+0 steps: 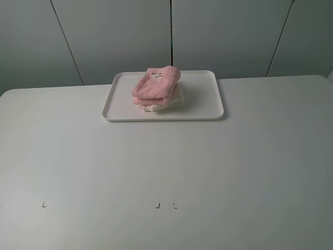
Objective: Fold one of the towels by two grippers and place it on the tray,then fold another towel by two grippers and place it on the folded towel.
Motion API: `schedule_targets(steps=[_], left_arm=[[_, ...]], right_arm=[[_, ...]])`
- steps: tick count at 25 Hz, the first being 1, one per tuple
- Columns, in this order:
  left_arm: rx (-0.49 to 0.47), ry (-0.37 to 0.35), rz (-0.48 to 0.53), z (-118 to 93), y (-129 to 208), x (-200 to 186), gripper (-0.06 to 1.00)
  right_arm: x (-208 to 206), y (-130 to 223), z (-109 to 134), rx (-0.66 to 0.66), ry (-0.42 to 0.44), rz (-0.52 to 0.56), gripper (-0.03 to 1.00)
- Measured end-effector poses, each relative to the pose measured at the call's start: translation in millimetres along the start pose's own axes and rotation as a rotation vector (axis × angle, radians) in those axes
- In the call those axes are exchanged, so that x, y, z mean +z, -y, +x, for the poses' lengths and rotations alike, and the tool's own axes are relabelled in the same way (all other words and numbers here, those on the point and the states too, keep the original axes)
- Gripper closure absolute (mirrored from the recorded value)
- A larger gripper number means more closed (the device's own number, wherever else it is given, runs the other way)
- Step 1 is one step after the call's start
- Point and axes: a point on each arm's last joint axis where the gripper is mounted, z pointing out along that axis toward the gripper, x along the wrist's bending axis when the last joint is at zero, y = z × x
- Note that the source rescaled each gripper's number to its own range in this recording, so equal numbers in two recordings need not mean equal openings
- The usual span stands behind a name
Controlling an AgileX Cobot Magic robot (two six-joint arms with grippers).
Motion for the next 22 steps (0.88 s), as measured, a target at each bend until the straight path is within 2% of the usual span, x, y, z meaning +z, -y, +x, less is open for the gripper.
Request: schedule_targets(steps=[13, 22], left_arm=[[0.005, 0.000, 0.000, 0.0, 0.0, 0.0, -0.04], [0.005, 0.000, 0.000, 0.0, 0.0, 0.0, -0.04]], right_arm=[[0.1, -0.2, 1.2, 0.009, -0.008, -0.002, -0.03], [2.5, -1.5, 2.0, 0.088, 0.139, -0.006, -0.03]])
